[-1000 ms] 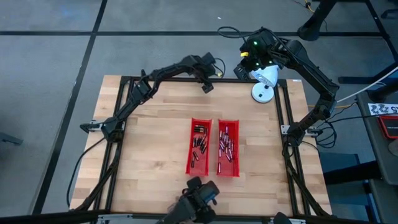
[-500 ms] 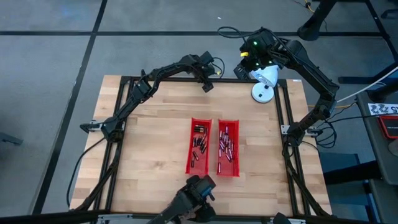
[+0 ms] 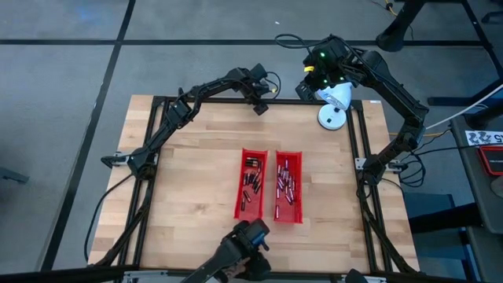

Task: Sort batteries
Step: Put the silver battery into the right red bin

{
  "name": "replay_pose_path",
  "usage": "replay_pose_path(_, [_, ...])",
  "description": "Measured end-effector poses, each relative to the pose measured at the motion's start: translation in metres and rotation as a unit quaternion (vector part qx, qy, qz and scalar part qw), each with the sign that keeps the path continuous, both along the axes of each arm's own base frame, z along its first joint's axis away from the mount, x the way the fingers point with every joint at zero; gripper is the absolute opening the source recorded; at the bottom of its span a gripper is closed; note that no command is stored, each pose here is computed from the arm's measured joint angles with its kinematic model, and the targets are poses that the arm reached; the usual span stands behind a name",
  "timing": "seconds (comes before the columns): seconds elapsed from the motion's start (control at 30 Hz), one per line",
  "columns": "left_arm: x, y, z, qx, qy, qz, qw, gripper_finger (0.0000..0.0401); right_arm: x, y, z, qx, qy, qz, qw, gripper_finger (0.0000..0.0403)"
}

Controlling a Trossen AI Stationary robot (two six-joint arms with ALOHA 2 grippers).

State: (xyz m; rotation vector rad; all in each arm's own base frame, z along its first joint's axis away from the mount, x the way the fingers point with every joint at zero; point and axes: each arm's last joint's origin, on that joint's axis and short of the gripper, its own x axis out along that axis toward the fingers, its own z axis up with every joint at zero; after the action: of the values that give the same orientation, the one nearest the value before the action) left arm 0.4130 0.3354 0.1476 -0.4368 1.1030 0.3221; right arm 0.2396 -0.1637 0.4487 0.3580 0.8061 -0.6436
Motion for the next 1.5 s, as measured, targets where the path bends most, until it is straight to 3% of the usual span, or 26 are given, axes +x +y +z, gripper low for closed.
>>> replay_pose_path(0.3, [0.0024, -0.0045, -0.0046, 0.053, 0.055, 0.004, 0.997, 0.0141, -0.0002, 0.0001, -0.0002, 0.001, 0.001, 0.000, 1.000, 0.0005])
replay_pose_path(1.07, [0.0011, -0.0034, -0.0060, 0.042, 0.050, 0.002, 0.998, 0.0047, -0.0012, 0.0008, -0.0012, 0.005, 0.008, 0.000, 1.000, 0.0005])
replay_pose_path(1.5, [-0.0002, -0.0070, -0.0053, 0.032, 0.067, 0.003, 0.997, 0.0039, -0.0011, 0.0020, -0.0017, 0.017, 0.005, 0.006, 1.000, 0.0005])
